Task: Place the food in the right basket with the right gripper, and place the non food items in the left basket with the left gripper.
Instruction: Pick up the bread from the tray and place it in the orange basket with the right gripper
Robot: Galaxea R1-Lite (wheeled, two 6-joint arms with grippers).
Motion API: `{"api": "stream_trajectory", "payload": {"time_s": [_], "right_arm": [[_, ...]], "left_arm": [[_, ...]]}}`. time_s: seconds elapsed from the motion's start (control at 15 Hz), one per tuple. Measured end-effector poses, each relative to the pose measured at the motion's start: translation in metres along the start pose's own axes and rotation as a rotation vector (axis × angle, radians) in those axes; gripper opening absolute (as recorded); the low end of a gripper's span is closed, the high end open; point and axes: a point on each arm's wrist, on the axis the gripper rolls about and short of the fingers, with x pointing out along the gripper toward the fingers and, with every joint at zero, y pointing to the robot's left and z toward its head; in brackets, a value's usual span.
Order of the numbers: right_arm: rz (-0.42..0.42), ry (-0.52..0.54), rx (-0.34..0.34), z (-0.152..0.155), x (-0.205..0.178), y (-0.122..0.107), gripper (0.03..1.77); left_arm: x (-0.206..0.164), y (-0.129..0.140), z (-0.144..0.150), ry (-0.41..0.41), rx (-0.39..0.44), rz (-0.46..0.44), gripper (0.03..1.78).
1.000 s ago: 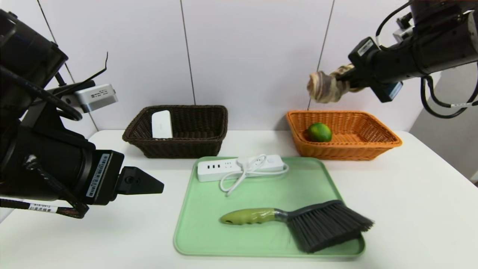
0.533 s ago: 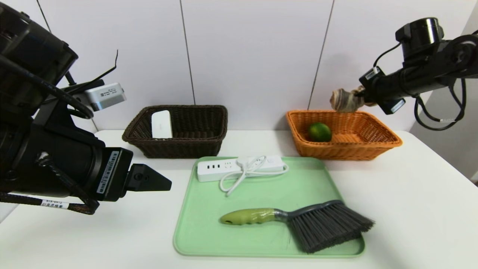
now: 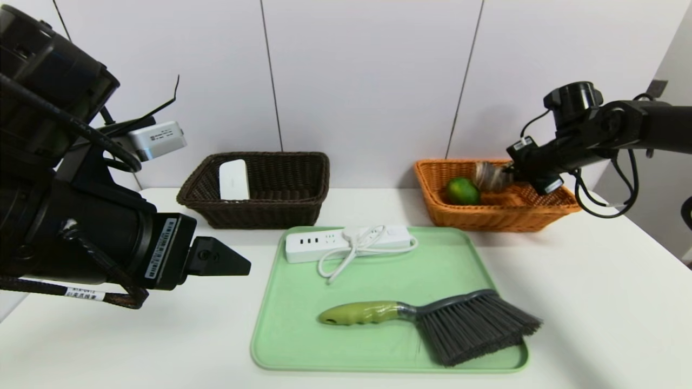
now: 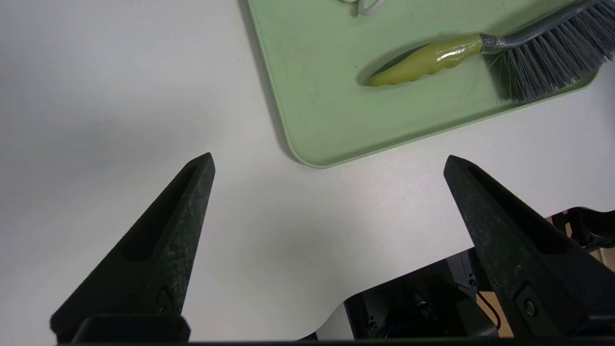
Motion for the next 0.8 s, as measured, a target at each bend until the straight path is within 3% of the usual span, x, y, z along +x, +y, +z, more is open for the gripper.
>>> {"api": "stream_trajectory", "payload": {"time_s": [0.2, 0.4, 0.6, 0.8], "right_arm": [[-0.009, 0.007, 0.006, -0.001, 0.006, -0.002, 0.74], [-0.02, -0.003, -0.001, 0.001, 0.004, -0.003, 1.05], [-0.023, -0.037, -0.061, -0.002, -0.004, 0.002, 1.26], [0.015, -0.057, -0.099, -0.002, -0.024, 0.012, 1.41]], "left_arm": [[0.0, 0.0, 0.0, 0.0, -0.001, 0.0, 1.69], [0.001, 0.0, -0.001, 0.002, 0.004, 0.003, 1.69], [0.0, 0.001, 0.0, -0.012, 0.009, 0.018, 1.69], [0.002, -0.002, 0.008, -0.115, 0.008, 0.013, 1.69]]}}
